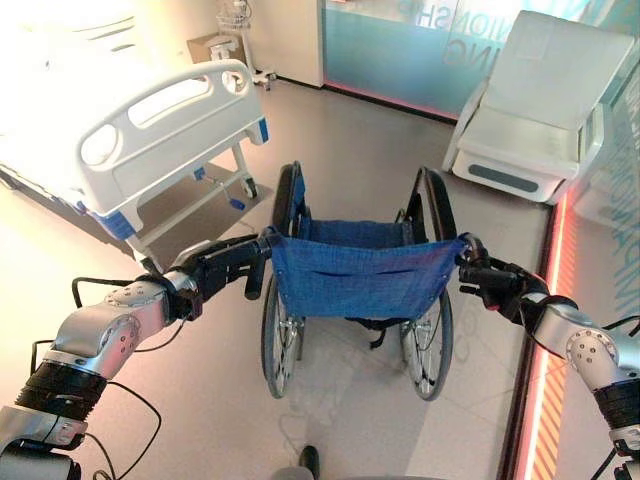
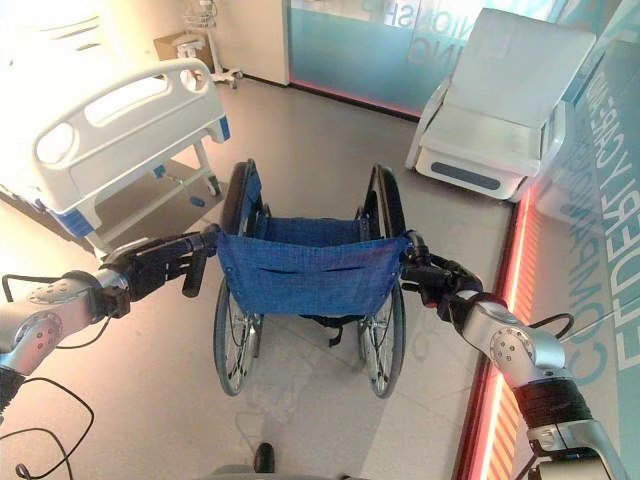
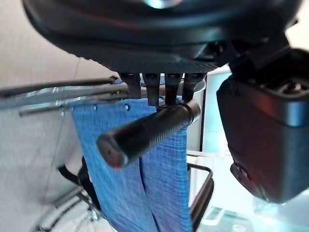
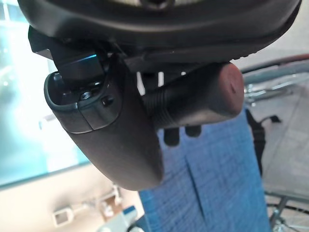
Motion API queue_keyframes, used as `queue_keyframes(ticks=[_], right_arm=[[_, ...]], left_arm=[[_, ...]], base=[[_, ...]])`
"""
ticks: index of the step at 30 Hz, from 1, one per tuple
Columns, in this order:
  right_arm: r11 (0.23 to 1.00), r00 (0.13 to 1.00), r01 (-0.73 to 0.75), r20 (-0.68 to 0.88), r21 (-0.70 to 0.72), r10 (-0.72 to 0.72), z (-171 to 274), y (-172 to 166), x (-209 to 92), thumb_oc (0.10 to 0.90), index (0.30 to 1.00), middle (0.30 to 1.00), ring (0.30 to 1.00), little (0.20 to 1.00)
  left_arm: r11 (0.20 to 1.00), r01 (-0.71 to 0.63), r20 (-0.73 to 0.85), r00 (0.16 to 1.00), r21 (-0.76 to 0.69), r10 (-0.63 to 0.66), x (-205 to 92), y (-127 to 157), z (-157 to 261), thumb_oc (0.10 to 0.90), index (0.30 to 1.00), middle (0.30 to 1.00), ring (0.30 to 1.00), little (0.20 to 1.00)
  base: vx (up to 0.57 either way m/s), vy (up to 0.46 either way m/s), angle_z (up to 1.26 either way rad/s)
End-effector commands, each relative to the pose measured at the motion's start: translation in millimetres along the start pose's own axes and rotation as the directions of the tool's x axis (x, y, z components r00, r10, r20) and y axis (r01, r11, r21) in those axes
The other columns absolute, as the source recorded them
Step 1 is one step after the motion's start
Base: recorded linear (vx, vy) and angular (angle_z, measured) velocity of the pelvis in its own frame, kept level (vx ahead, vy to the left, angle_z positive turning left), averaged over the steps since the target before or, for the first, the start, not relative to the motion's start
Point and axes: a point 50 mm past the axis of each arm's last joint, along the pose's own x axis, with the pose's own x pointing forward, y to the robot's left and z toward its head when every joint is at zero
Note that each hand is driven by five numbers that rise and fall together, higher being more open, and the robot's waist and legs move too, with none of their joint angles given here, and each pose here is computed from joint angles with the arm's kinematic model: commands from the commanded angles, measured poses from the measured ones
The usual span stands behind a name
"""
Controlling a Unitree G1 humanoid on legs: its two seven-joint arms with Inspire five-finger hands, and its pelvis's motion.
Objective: Push the wheelchair next to the bed
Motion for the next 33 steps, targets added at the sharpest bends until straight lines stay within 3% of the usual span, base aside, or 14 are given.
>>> queue_keyframes(ticks=[1, 9, 15, 25, 26, 27, 28, 33], right_arm=[[0.921, 0.916, -0.389, 0.109, -0.001, 0.387, 23.8, 82.0, -5.7, 0.4, 0.3, 0.3, 0.3, 0.3], [0.914, 0.91, -0.405, 0.092, -0.013, 0.405, 19.9, 89.1, -3.8, 0.4, 0.3, 0.3, 0.3, 0.3], [0.908, 0.905, -0.417, 0.08, -0.022, 0.418, 16.2, 98.6, -0.7, 0.4, 0.3, 0.3, 0.3, 0.3], [0.901, 0.897, -0.432, 0.084, -0.034, 0.433, 14.0, 108.9, -0.5, 0.4, 0.3, 0.3, 0.3, 0.3], [0.9, 0.896, -0.435, 0.085, -0.034, 0.436, 14.3, 110.3, -0.9, 0.4, 0.3, 0.3, 0.3, 0.3], [0.9, 0.896, -0.435, 0.087, -0.034, 0.436, 14.4, 111.1, -1.3, 0.4, 0.3, 0.3, 0.3, 0.3], [0.9, 0.896, -0.435, 0.087, -0.034, 0.436, 14.3, 111.4, -1.5, 0.4, 0.3, 0.3, 0.3, 0.3], [0.9, 0.896, -0.435, 0.086, -0.029, 0.436, 10.9, 112.3, -1.3, 0.4, 0.3, 0.3, 0.3, 0.3]], left_arm=[[0.976, 0.171, 0.248, 0.948, 0.133, -0.2, 4.7, -29.0, 68.1, 0.8, 0.9, 0.9, 0.9, 0.9], [0.958, 0.135, 0.167, 0.969, 0.251, -0.18, 16.6, -27.4, 63.4, 0.8, 0.9, 0.9, 0.9, 0.9], [0.98, 0.054, 0.181, 0.979, 0.192, -0.09, 28.3, -27.6, 67.0, 0.8, 0.9, 0.9, 0.9, 0.9], [0.97, 0.093, 0.122, 0.985, 0.224, -0.122, 41.1, -38.0, 58.5, 0.8, 0.9, 0.9, 0.9, 0.9], [0.965, 0.101, 0.116, 0.984, 0.242, -0.132, 42.2, -39.9, 57.8, 0.571, 0.556, 0.556, 0.556, 0.556], [0.964, 0.113, 0.116, 0.983, 0.239, -0.144, 42.7, -41.4, 57.7, 0.424, 0.335, 0.335, 0.335, 0.335], [0.964, 0.117, 0.116, 0.982, 0.241, -0.148, 43.2, -42.7, 57.3, 0.4, 0.3, 0.3, 0.3, 0.3], [0.958, 0.138, 0.132, 0.976, 0.253, -0.175, 46.1, -51.8, 56.9, 0.4, 0.3, 0.3, 0.3, 0.3]], base=[[0.0, 0.0, 0.0], [0.0, 0.0, 0.0], [0.0, 0.0, 0.0], [0.0, 0.0, 0.0], [-0.02, -0.008, -0.05], [-0.02, -0.009, -0.05], [-0.02, -0.008, -0.06], [-0.01, -0.005, -0.06]])
